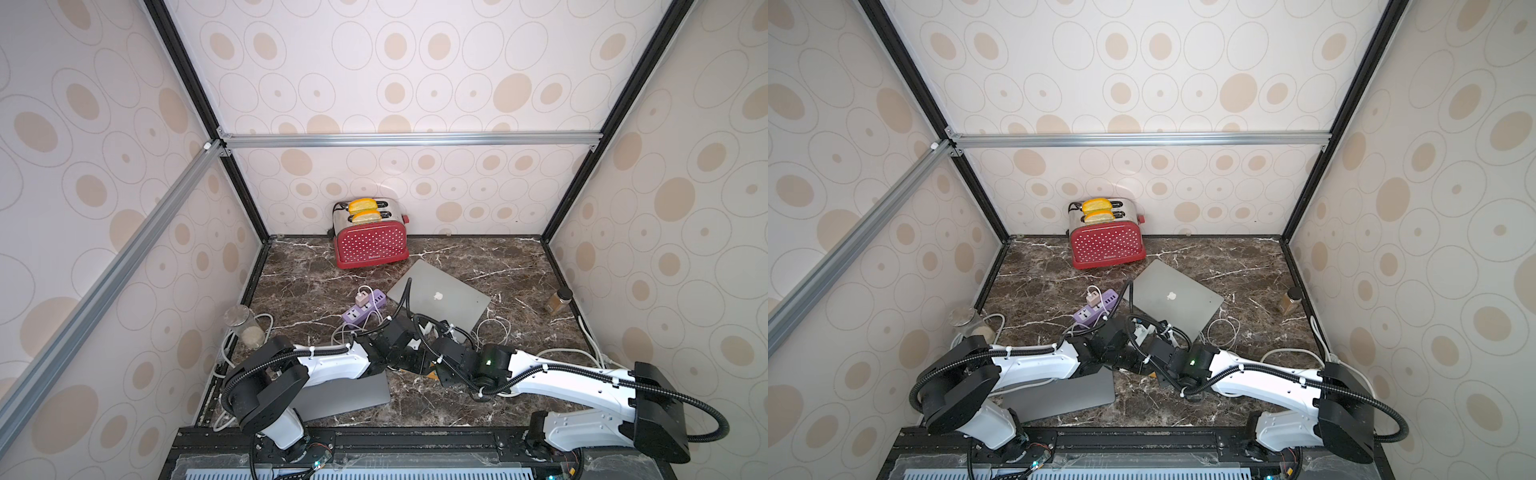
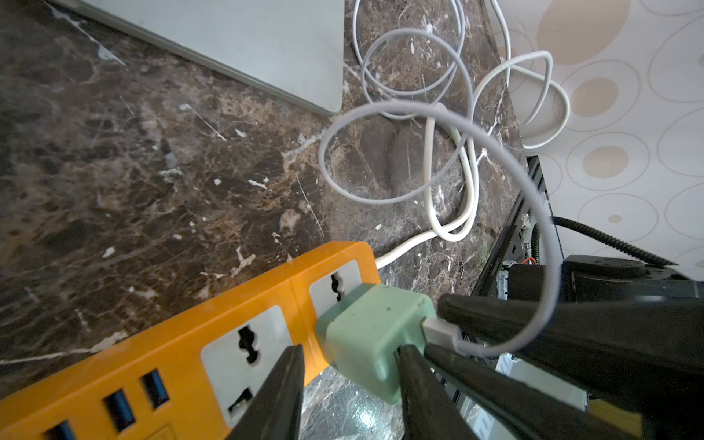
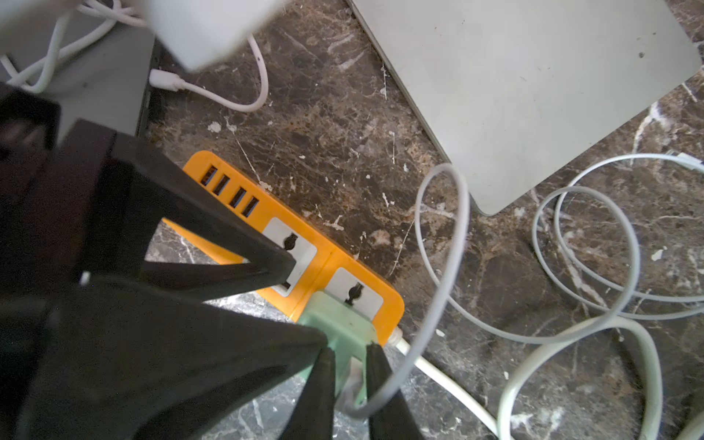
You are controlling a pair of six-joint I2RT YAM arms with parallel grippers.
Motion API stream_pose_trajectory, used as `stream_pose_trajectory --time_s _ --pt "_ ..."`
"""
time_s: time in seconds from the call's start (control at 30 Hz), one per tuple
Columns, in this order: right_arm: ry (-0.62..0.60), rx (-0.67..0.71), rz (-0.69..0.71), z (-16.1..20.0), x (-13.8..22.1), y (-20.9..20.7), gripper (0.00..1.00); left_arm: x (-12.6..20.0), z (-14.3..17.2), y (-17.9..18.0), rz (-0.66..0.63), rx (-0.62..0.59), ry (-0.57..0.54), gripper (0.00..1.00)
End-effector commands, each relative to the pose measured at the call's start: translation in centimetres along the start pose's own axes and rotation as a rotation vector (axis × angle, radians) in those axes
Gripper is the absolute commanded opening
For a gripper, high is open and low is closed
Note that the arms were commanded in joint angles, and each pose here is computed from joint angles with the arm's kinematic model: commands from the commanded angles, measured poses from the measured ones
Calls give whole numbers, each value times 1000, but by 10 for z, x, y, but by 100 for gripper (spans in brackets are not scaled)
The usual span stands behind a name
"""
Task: Unplug the laptop charger
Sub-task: Remove the charging cable from the plug.
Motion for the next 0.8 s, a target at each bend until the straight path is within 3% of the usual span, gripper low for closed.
stream_pose_trajectory --time_s 0.0,0.23,0.77 --pt "0 -23 0 2 -1 1 13 -6 19 14 -66 34 68 43" --pt "-1 -23 7 2 -1 0 4 -9 22 18 -84 50 76 43" --pt "-35 -34 10 -6 -2 6 0 -19 49 32 -135 100 166 43"
Point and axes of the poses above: each gripper's point midway between its finger pads, its own x axis back along the fingers, its own y axis along the line the jaws close on, z = x × y, the point moved 7 cm from there along x, back along the fingers, and after that the axes turned 7 degrees about -x, right-handed, at the moved point
